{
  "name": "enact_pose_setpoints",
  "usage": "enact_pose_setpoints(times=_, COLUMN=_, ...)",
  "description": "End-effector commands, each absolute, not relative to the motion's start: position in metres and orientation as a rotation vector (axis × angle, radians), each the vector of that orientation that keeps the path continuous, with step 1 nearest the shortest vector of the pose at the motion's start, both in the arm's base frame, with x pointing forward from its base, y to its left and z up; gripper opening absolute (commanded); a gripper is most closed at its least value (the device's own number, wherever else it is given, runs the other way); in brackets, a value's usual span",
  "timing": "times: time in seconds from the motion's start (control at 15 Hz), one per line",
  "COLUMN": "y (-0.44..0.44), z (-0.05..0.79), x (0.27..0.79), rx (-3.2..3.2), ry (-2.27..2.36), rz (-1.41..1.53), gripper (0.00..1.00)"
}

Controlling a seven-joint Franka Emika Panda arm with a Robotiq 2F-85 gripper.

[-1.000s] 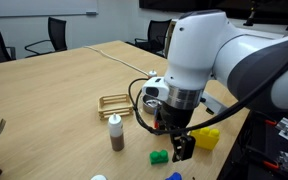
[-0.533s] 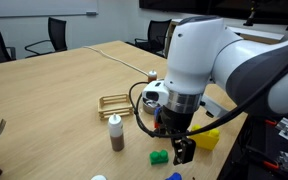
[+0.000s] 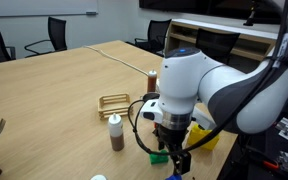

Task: Take the green legos and put it on the yellow legos

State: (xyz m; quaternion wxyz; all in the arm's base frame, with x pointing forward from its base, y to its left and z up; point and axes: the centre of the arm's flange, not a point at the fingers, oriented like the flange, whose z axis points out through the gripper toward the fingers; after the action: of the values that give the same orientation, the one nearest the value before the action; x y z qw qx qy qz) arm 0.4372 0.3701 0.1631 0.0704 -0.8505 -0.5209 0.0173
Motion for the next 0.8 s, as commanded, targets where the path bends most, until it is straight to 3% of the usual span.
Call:
enact_pose_setpoints(times=0.0, y=0.377, z=0.163, x=0.448, rx=-2.54, ry=-1.634, rz=0.009, gripper=1.0)
enact_pose_setpoints(times=0.73, y=0.375, z=0.16, x=0.473, rx=-2.678, ry=-1.536, rz=-0.212, gripper=1.0)
